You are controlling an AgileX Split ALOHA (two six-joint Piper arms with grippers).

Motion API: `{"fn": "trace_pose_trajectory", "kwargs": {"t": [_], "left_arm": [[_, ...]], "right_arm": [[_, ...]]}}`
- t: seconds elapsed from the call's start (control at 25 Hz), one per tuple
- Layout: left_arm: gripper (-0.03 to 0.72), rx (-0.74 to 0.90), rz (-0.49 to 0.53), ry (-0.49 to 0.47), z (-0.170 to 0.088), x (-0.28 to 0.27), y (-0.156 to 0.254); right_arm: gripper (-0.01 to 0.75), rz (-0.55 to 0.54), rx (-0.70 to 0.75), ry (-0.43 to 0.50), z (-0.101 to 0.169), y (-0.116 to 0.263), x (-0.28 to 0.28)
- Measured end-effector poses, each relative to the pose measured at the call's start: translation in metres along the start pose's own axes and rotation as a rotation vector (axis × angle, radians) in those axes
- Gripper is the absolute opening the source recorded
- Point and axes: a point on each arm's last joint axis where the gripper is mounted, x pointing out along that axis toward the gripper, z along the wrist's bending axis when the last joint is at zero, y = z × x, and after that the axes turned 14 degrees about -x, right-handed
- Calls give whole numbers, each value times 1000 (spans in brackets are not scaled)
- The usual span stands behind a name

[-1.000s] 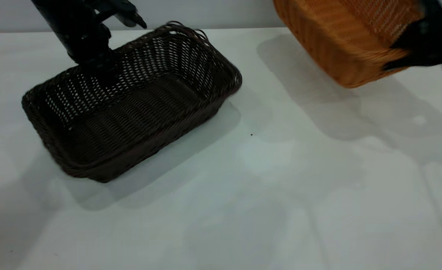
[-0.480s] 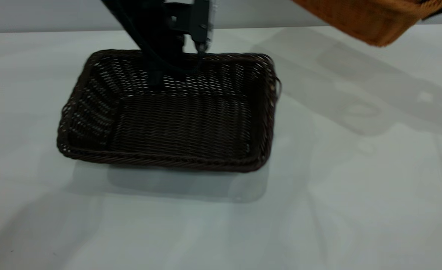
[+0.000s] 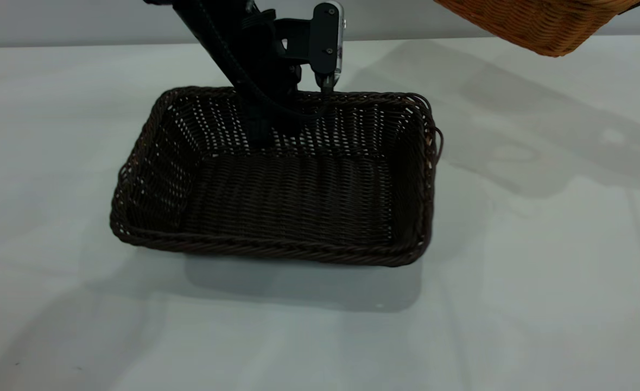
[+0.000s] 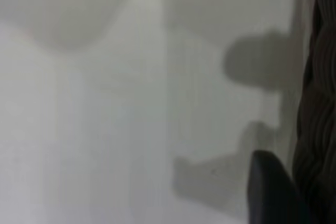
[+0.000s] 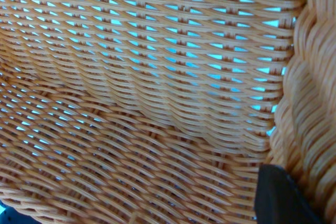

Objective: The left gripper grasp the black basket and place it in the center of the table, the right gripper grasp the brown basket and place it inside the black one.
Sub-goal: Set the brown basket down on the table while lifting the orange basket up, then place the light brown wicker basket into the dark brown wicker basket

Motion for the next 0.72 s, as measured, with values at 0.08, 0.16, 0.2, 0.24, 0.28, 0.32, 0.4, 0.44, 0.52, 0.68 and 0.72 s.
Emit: {"fn": "trace_pose_trajectory", "kwargs": {"t": [0.08, 0.16, 0.2, 0.24, 0.28, 0.32, 0.4, 0.44, 0.52, 0.68, 0.72], "left_arm": [[312, -41, -13, 17, -2, -1, -3], [391, -62, -26, 27, -2, -8, -7], [425, -63, -29, 35, -2, -13, -10], [451, -60, -37, 36, 0, -22, -13], [467, -56, -46, 36, 3, -33, -18], [475, -51, -57, 38, 5, -46, -23], [484, -44, -78, 37, 11, -76, -31], [485, -41, -89, 39, 15, -94, -34], [486, -35, -113, 31, 21, -134, -39], [486, -44, -192, -74, 35, -227, -40], [486, -50, -218, -119, 38, -251, -40]], "right_arm": [[70, 3, 0, -1, 0, 0, 0], [70, 3, 0, -1, 0, 0, 0], [70, 3, 0, -1, 0, 0, 0], [70, 3, 0, -1, 0, 0, 0], [70, 3, 0, -1, 0, 0, 0], [70, 3, 0, -1, 0, 0, 0], [70, 4, 2, -1, -1, 0, 1], [70, 6, 6, -1, -1, 0, 2], [70, 20, 10, 7, -2, 1, 6], [70, 94, -39, 27, 10, 10, 27], [70, 128, -69, 28, 19, 14, 36]]}}
